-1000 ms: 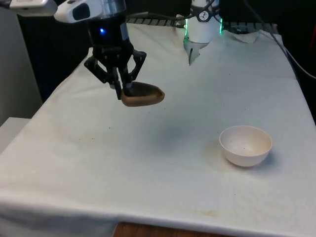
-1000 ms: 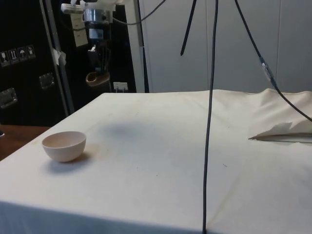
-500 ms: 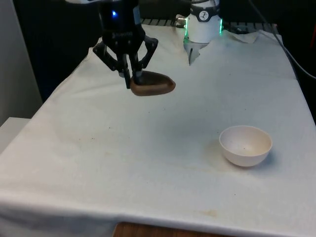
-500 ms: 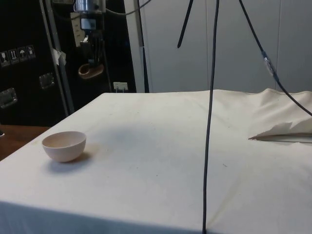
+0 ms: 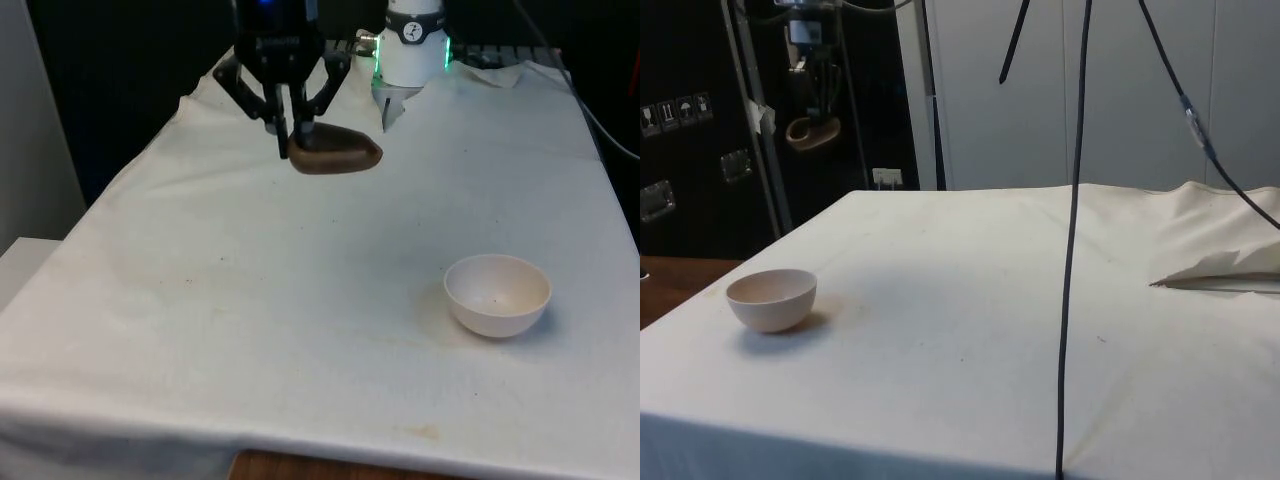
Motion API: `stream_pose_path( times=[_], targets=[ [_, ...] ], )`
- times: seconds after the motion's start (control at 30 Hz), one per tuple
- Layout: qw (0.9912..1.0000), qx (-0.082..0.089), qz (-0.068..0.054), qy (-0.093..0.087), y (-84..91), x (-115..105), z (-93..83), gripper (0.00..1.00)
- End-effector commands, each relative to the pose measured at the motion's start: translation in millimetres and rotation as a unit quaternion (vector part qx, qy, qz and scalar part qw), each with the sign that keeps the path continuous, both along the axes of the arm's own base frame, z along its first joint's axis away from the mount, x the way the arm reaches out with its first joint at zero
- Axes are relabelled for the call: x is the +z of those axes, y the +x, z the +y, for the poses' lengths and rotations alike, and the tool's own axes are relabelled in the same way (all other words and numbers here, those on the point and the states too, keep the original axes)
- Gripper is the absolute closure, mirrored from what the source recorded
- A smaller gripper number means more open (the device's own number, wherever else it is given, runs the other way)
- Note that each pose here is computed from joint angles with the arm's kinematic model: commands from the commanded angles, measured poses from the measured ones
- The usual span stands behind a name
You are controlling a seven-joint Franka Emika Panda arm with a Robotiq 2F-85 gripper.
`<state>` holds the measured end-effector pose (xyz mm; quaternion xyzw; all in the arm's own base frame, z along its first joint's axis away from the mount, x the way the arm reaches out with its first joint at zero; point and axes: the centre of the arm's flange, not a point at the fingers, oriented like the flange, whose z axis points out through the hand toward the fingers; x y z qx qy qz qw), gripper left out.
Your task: Pour the coffee beans from the cup into the bowl.
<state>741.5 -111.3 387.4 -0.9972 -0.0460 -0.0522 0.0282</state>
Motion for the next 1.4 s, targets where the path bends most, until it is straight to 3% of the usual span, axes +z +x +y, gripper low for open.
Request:
stream_pose_path(
  times=[0.0,0.77,1.03,1.07,1.33,1.37],
  targets=[
    [0.99999,-0.001,0.001,-0.004,-0.6,5,6.0,0.98],
    [0.99935,0.007,-0.002,-0.035,2.6,26,59.4,0.98],
    [0.99842,0.007,-0.001,-0.056,3.0,32,81.3,0.98],
    [0.99860,0.009,-0.003,-0.052,4.1,30,78.8,0.98],
    [0.99691,0.011,0.002,-0.078,4.6,28,100.4,0.98],
    [0.99719,0.012,0.000,-0.074,5.1,29,98.9,0.98]
  ],
)
